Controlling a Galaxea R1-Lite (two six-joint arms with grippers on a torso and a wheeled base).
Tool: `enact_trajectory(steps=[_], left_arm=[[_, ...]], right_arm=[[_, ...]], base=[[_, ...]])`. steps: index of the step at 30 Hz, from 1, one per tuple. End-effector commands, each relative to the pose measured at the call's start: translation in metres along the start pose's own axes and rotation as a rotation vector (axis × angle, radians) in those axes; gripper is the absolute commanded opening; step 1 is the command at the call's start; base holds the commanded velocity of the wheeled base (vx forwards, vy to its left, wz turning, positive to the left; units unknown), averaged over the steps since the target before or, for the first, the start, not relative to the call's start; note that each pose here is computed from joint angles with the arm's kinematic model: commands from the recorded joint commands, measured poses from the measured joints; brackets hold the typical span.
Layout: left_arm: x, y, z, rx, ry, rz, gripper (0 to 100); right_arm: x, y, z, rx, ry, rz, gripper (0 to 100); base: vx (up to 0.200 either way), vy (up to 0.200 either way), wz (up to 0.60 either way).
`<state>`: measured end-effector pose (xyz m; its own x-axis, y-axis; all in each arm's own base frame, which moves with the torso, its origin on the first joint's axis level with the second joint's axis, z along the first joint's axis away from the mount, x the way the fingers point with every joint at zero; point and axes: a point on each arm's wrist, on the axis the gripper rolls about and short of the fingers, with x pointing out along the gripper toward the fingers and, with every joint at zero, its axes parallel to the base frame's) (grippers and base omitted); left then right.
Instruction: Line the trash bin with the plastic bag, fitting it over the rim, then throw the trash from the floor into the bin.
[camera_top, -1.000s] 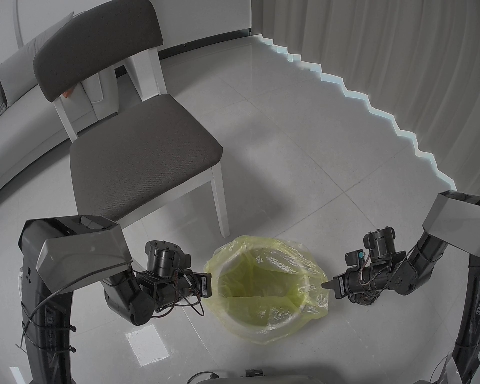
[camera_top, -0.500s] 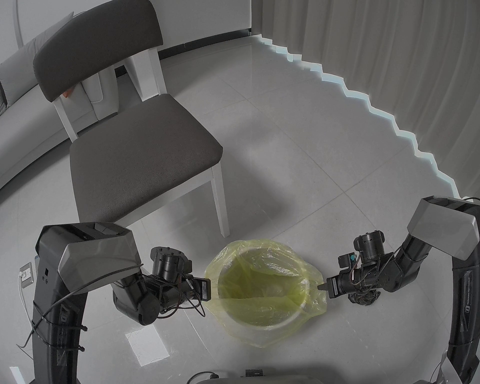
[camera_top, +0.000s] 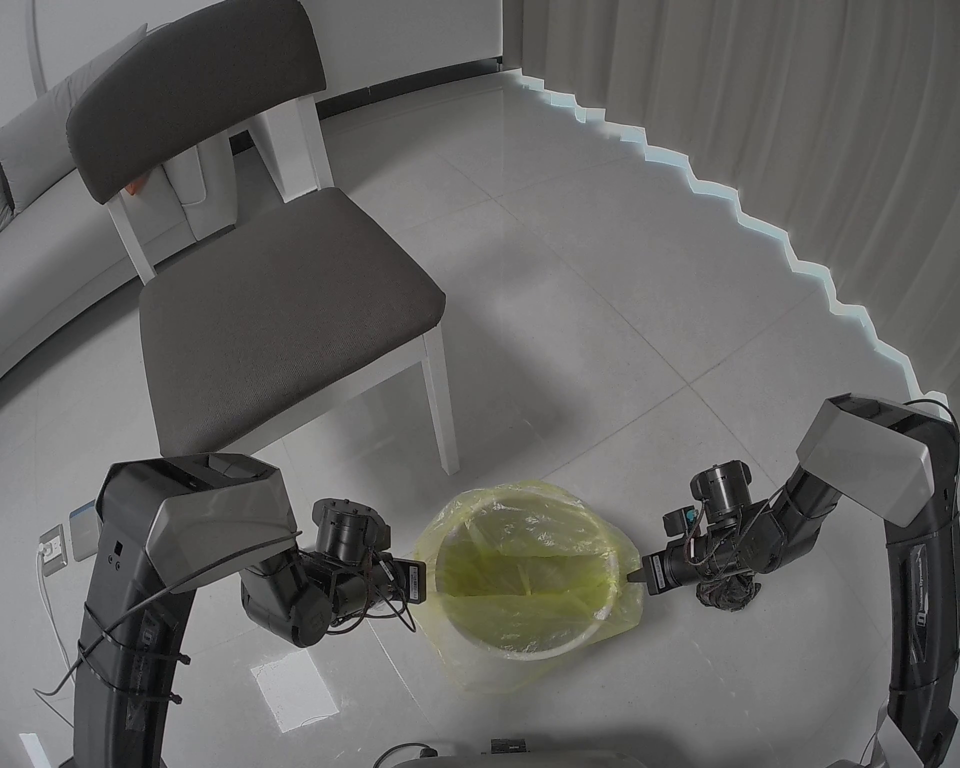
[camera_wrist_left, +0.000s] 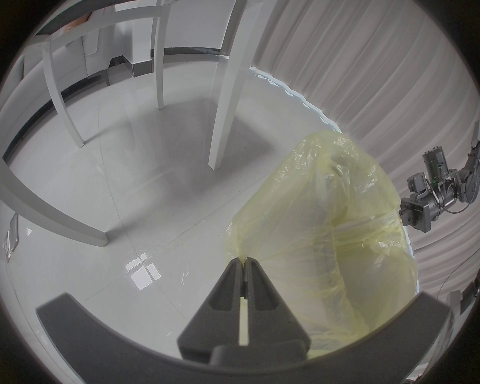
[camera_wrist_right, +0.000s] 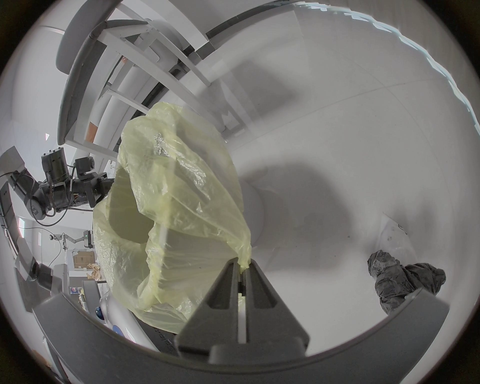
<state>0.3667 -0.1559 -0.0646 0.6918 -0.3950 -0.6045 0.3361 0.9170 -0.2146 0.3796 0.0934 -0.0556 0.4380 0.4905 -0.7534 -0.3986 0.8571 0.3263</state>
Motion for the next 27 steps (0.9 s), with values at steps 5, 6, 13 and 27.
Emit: enact_trajectory(steps=[5, 6, 13, 27], left_arm=[[-0.009, -0.003, 0.006, -0.003, -0.020, -0.010, 0], [-0.009, -0.003, 0.006, -0.003, -0.020, -0.010, 0], [-0.023, -0.006, 0.011, -0.001, -0.028, -0.019, 0], [-0.035, -0.006, 0.002, -0.003, -0.038, -0.015, 100]], right_arm=[[0.000, 0.000, -0.002, -0.017, 0.004, -0.005, 100], [0.000, 0.000, -0.002, -0.017, 0.004, -0.005, 100], [-0.030, -0.002, 0.005, -0.009, -0.037, -0.028, 100], [-0.070, 0.020, 0.040, -0.062, -0.143, -0.020, 100]], base=[[0.000, 0.000, 0.00], [0.000, 0.000, 0.00], [0.000, 0.000, 0.00], [0.000, 0.000, 0.00]])
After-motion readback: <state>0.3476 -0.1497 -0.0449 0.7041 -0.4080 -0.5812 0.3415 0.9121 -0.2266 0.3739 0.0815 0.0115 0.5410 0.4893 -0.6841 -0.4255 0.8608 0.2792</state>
